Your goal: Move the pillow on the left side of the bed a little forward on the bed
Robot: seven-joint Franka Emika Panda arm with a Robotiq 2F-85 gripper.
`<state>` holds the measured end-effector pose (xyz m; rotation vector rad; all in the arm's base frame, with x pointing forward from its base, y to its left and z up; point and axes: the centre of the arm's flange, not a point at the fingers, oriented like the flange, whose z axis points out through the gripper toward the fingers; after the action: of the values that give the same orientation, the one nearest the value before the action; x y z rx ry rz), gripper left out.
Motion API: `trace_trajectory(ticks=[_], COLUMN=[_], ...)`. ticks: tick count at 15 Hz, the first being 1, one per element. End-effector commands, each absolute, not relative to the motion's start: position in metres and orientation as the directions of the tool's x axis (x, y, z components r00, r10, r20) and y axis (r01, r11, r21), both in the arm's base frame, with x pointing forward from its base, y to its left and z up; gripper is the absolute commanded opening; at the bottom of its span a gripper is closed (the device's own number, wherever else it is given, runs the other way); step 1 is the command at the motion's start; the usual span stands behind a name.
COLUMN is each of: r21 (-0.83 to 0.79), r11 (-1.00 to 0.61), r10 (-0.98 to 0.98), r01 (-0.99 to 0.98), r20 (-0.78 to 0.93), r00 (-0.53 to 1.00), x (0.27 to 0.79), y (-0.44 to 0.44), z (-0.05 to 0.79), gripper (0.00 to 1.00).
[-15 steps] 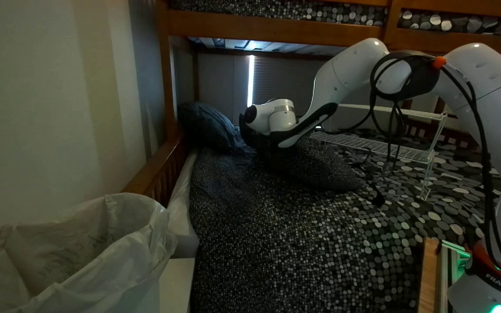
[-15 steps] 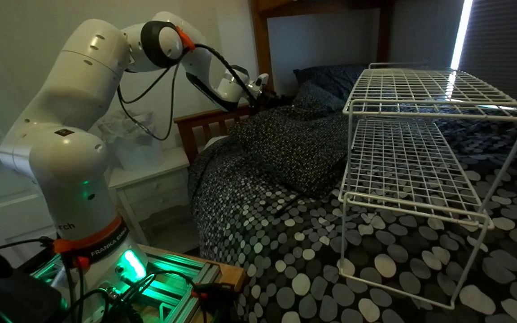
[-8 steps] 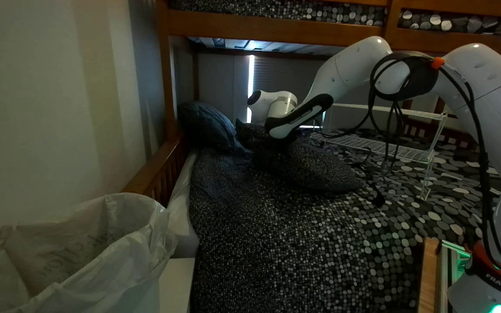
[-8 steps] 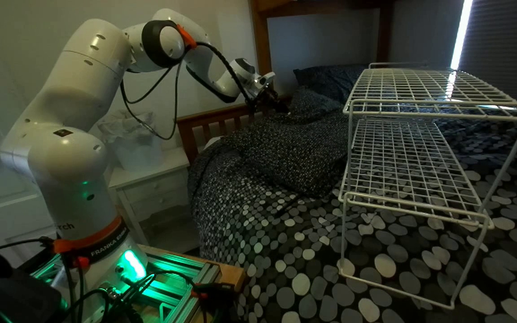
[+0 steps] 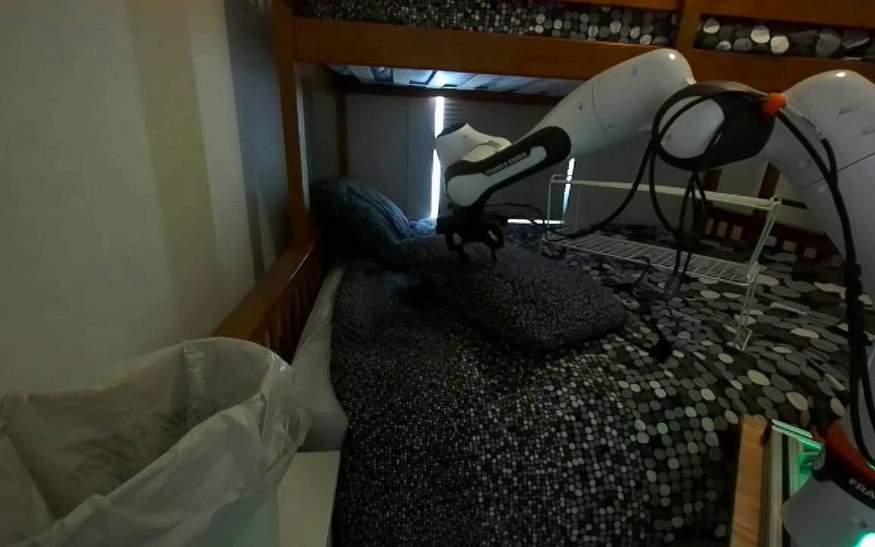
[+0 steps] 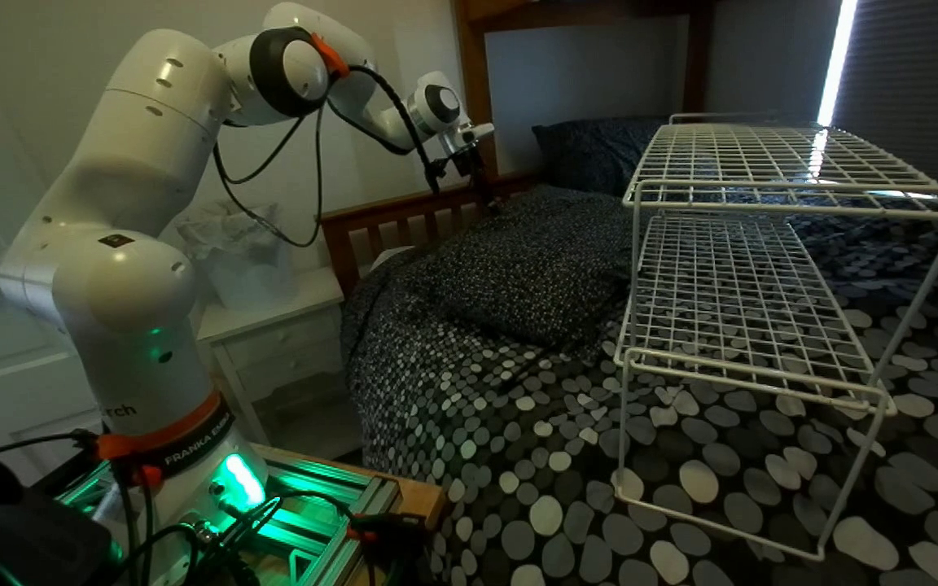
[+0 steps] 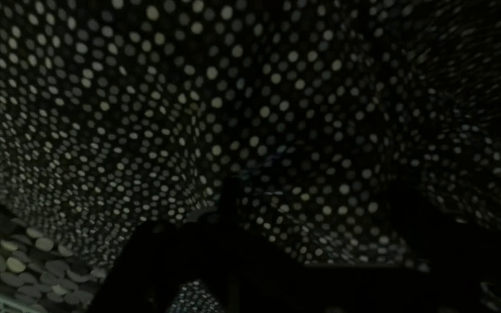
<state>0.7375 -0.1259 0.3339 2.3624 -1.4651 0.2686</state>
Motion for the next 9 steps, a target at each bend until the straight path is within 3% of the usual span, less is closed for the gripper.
trace_trajectory(ticks=[1,6,9], r21=[0.063,-0.096,-0.104], r11=[-0.511,-0.689,-0.807], r10=[-0.831,-0.724,-0.591], r01=[-0.858,-0.719,-0.582], r20=[0.221,0.145,0.150], r00=[0.511,0.674,0.793], x=[0.738,0.756,0.753], y=[-0.083,0.004,0.053], z=[0.343,0.356,0.356], gripper=[1.00,1.00,1.00])
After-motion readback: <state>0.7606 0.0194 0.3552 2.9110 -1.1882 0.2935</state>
